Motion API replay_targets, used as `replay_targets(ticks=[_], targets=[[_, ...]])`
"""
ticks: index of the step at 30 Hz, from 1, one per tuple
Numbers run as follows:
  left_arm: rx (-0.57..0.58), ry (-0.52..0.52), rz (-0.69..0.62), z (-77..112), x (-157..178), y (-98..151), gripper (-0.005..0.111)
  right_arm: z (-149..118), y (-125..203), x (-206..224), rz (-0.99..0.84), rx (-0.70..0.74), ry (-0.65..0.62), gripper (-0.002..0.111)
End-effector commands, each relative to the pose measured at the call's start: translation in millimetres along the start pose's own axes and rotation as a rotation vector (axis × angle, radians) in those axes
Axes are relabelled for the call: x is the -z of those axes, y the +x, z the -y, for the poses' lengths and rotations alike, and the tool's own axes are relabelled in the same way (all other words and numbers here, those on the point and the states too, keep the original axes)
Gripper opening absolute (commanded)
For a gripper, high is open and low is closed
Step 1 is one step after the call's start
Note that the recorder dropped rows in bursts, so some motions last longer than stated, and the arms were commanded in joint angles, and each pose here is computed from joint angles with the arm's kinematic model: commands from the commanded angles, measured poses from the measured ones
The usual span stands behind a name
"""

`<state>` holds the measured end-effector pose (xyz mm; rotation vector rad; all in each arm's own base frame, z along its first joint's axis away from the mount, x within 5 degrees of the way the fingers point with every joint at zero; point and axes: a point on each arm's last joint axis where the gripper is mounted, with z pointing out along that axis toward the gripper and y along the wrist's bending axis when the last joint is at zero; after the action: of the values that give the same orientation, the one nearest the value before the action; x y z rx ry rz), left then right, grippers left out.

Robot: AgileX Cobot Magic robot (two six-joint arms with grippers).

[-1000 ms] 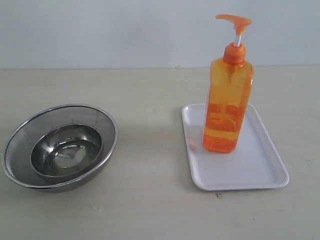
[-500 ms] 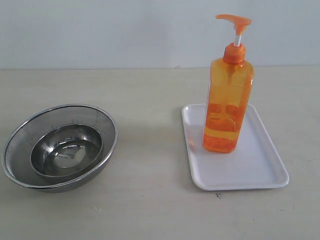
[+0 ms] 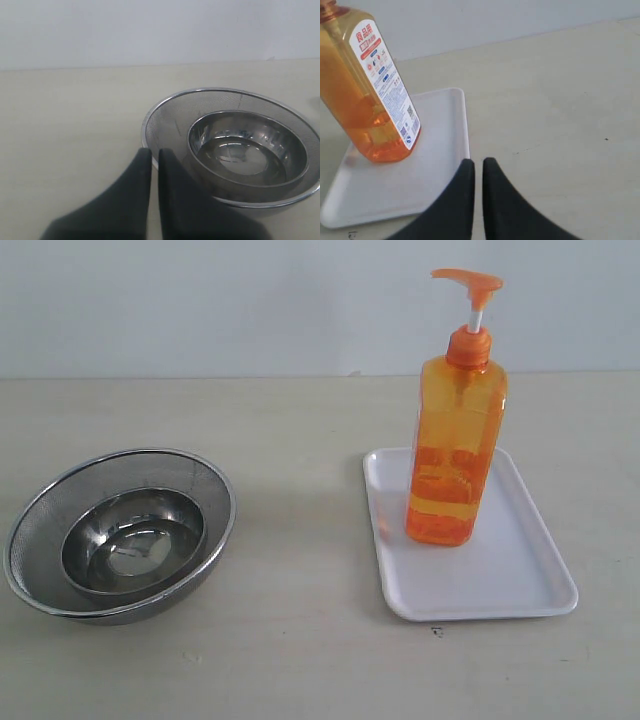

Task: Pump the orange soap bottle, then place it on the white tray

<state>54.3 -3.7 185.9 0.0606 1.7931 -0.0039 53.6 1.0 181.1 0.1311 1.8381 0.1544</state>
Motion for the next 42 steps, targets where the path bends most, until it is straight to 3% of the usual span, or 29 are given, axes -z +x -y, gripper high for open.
replay_targets(ticks=[1, 12, 22, 37, 42], targets=[[0.002, -0.002, 0.001, 0.0, 0.0, 0.7, 0.005, 0.2, -0.9, 0.4, 0.011, 0.007, 0.003, 0.003], [0.002, -0.002, 0.001, 0.0, 0.0, 0.7, 0.005, -3.3, -10.9, 2.3, 0.088, -0.092, -0.033, 0.003], [0.002, -0.002, 0.001, 0.0, 0.0, 0.7, 0.005, -16.5, -46.9, 19.2, 0.181, -0.358, -0.162, 0.003], [0.002, -0.002, 0.001, 0.0, 0.0, 0.7, 0.005, -17.1, -59.9, 23.0, 0.317, -0.466, -0.215, 0.003], [0.002, -0.002, 0.001, 0.0, 0.0, 0.7, 0.005, -18.0, -60.4, 23.4, 0.310, -0.561, -0.244, 0.003]])
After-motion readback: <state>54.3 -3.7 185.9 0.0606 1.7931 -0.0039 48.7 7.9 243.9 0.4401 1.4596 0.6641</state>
